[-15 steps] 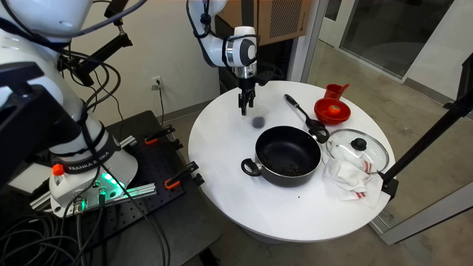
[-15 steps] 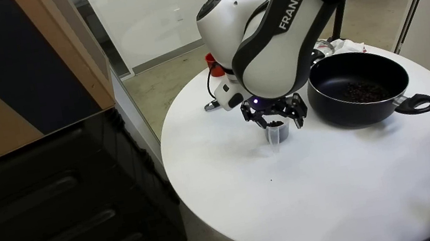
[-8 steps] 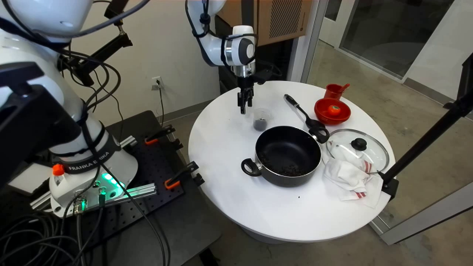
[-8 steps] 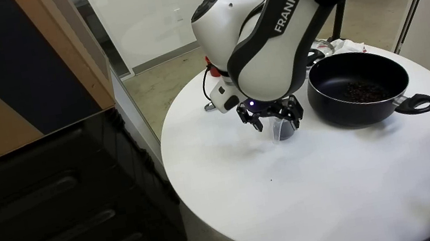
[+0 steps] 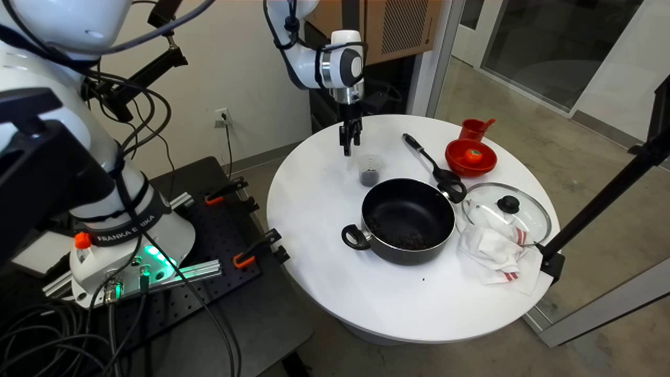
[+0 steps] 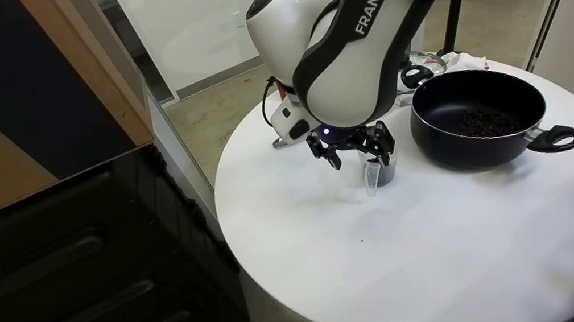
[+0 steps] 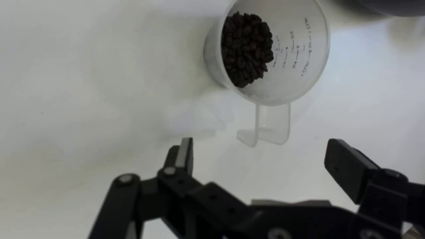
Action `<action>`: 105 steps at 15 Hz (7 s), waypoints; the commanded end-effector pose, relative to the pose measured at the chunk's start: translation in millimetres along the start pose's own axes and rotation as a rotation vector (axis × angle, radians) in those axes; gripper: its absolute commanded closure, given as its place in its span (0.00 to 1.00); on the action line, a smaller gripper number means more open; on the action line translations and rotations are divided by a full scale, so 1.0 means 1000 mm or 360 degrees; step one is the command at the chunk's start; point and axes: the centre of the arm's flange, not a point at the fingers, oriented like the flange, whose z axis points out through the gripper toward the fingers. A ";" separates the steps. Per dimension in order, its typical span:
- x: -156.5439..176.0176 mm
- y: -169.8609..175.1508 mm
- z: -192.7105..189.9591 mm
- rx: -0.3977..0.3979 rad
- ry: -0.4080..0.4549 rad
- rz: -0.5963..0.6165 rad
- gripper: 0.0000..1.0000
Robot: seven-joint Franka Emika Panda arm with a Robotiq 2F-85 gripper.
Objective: Pour the contents of the jug into the pot
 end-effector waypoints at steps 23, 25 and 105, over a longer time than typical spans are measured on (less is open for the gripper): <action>-0.021 0.001 0.014 0.0053 0.0123 0.0016 0.93; -0.029 0.005 -0.008 0.0049 0.0190 0.0138 0.93; -0.408 -0.277 0.022 -0.0385 0.3205 0.0468 0.93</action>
